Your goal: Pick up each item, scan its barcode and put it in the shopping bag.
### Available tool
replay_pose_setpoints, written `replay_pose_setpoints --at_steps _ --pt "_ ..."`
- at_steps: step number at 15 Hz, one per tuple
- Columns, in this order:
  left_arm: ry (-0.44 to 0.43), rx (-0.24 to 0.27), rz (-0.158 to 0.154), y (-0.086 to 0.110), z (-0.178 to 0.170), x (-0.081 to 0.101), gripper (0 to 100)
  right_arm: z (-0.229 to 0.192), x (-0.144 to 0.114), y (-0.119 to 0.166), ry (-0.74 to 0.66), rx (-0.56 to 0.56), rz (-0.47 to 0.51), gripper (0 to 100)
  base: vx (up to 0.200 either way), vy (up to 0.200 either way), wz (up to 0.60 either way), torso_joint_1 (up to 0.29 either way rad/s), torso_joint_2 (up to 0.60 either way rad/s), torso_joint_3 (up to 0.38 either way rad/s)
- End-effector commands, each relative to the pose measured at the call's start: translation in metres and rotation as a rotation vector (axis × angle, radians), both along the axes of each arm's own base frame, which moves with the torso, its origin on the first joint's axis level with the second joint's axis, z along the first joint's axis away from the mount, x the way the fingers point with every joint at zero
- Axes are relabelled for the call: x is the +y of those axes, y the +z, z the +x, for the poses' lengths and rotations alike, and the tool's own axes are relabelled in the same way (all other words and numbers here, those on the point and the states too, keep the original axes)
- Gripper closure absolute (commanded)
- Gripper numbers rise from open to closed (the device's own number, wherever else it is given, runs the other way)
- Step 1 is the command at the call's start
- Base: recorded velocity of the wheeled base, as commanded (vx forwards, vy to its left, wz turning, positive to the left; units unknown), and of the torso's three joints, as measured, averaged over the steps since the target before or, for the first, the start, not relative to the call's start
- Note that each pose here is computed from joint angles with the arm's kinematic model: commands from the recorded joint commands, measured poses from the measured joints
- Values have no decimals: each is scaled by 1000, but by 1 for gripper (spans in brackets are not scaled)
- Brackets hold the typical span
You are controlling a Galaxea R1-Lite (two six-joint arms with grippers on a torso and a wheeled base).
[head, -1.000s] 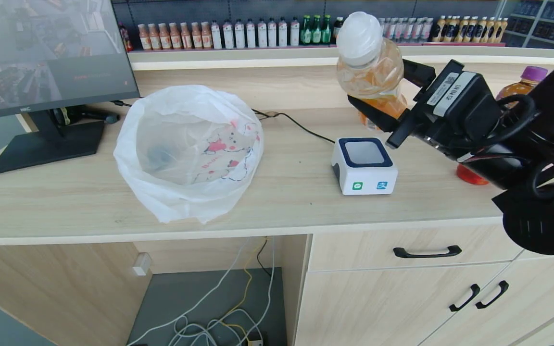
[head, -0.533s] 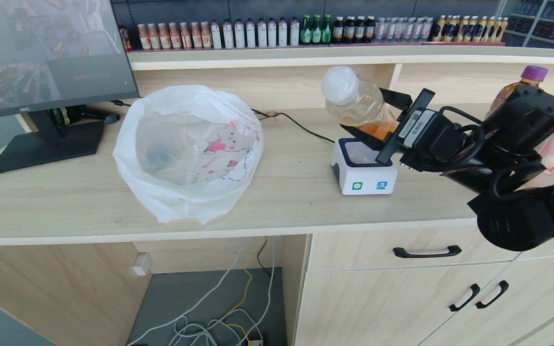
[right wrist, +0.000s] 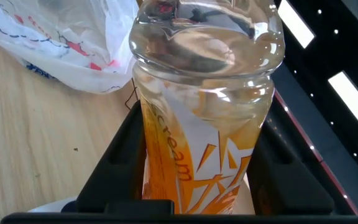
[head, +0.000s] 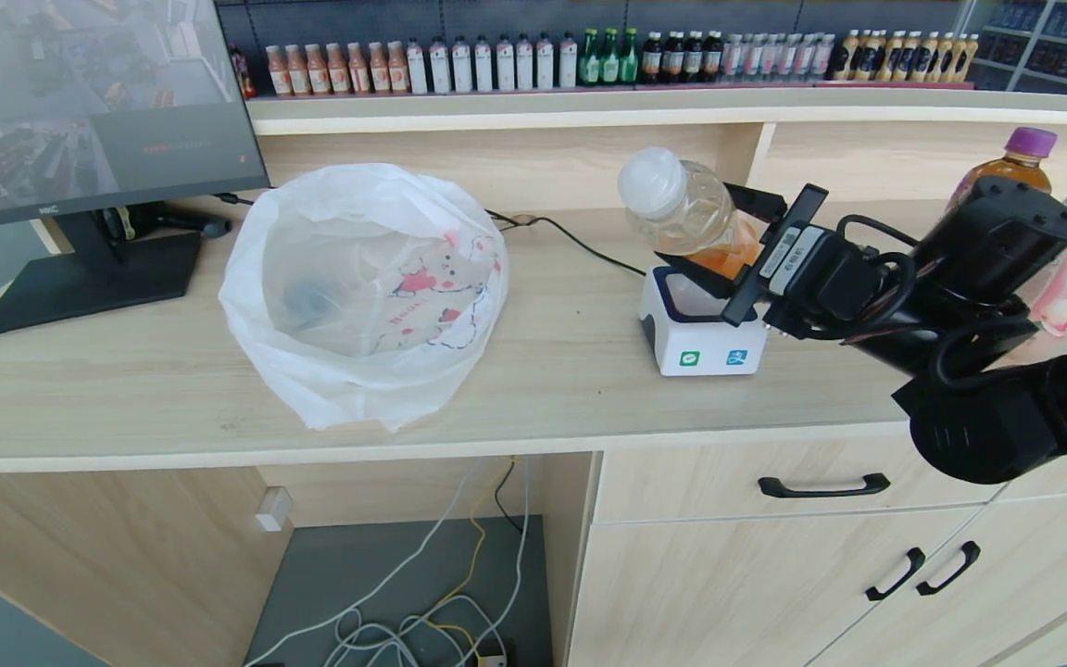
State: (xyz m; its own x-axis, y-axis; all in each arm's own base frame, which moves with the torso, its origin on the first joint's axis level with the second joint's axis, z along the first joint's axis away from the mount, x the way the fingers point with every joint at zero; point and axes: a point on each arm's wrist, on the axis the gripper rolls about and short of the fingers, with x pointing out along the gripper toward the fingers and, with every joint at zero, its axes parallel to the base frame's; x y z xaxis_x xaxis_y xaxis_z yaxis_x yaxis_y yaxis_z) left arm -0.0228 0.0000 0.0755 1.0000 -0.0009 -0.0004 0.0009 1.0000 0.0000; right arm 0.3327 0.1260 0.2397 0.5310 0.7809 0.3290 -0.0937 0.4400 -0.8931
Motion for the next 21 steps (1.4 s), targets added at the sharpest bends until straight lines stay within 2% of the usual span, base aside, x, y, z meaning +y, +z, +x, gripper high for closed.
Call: replay_pose_setpoints --at_steps 1,21 --pt "-1 0 0 0 0 0 0 0 0 0 -1 0 1 100 0 0 0 0 0 0" --pt "-1 0 0 0 0 0 0 -8 6 1 3 -14 -1 100 0 0 0 0 0 0"
